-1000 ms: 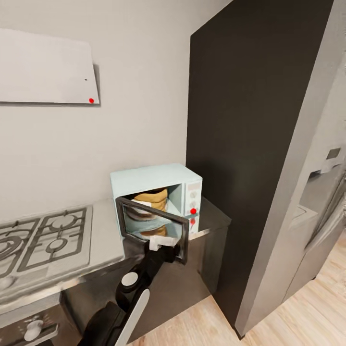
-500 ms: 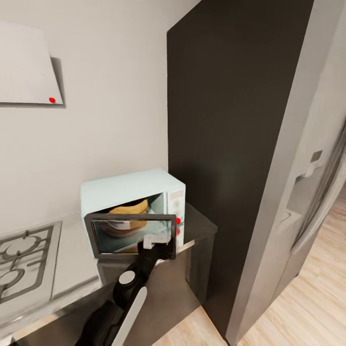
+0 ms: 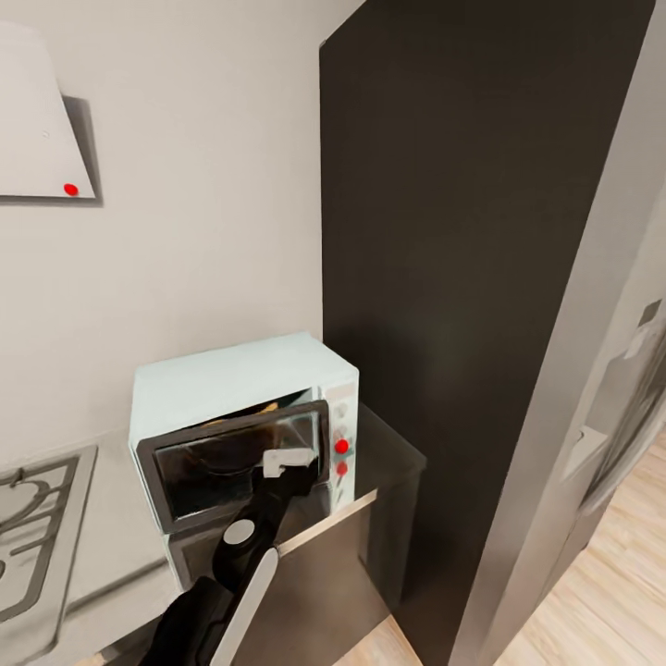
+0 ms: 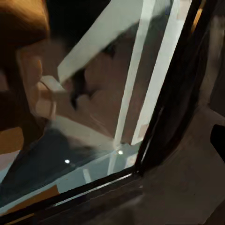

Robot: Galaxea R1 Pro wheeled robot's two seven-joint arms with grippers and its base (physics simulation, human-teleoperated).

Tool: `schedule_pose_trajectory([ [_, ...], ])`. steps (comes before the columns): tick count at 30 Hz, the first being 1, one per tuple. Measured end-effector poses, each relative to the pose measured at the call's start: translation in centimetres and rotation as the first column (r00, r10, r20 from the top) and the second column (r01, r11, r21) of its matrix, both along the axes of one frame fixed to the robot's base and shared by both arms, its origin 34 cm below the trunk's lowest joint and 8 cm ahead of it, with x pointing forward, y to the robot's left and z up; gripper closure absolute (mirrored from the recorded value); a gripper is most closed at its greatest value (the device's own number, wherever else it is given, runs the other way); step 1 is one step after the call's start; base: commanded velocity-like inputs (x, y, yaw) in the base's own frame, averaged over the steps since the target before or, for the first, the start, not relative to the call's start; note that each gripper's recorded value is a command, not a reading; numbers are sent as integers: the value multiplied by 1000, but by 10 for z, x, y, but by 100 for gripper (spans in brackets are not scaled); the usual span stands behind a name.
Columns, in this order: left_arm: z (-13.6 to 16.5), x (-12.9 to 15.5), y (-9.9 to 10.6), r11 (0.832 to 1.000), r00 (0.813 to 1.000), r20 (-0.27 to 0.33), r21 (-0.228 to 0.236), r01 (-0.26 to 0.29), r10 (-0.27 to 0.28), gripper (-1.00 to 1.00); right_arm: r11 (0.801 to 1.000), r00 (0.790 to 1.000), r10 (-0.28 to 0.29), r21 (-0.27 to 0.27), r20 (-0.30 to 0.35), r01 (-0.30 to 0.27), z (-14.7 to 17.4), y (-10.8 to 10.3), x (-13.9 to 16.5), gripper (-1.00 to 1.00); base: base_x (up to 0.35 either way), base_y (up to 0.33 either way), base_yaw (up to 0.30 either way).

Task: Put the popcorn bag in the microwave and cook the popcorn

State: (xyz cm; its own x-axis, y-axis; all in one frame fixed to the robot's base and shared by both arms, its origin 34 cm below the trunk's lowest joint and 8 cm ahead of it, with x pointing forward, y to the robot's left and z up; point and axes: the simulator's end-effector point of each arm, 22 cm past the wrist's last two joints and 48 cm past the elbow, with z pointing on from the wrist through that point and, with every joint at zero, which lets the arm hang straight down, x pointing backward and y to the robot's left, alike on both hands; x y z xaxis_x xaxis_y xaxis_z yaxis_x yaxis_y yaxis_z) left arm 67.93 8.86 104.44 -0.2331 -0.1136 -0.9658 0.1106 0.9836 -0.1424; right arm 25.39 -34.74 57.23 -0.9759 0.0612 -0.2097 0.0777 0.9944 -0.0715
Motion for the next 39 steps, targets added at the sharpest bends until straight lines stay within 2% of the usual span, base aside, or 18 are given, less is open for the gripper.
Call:
schedule_pose_trajectory([
  [8, -1, 0, -1, 1000, 1000, -3, -1, 0, 0, -100, 1000, 1000, 1, 0, 0, -1, 0, 0, 0, -100, 238, 0, 0],
  [10, -2, -4, -12, 1000, 1000, -4, 0, 28, -28, -100, 1000, 1000, 2, 1, 0, -2, 0, 1, 0, -100, 179, 0, 0],
  [13, -1, -6, -19, 999, 999, -2, 3, 41, -41, -100, 1000, 1000, 2, 0, -1, -2, 0, 0, 0, -100, 34, 0, 0],
  [16, 3, -1, -8, 1000, 1000, 2, -17, 15, -15, -100, 1000, 1000, 1, 0, -1, -1, 0, 0, 0, -100, -236, 0, 0],
  [17, 4, 0, -4, 1000, 1000, 5, -7, 5, -5, -100, 1000, 1000, 1, 0, -1, -1, 0, 0, 0, -100, -314, 0, 0],
  [35, 2, -2, -9, 1000, 1000, -6, -6, 14, -14, -100, 1000, 1000, 2, 1, -1, -2, 0, 1, 0, -100, -344, 0, 0],
  [39, -3, -2, -2, 1000, 999, -20, 6, -30, 30, -100, 1000, 1000, 9, 0, -2, -9, 0, 1, 0, -100, -346, 0, 0],
])
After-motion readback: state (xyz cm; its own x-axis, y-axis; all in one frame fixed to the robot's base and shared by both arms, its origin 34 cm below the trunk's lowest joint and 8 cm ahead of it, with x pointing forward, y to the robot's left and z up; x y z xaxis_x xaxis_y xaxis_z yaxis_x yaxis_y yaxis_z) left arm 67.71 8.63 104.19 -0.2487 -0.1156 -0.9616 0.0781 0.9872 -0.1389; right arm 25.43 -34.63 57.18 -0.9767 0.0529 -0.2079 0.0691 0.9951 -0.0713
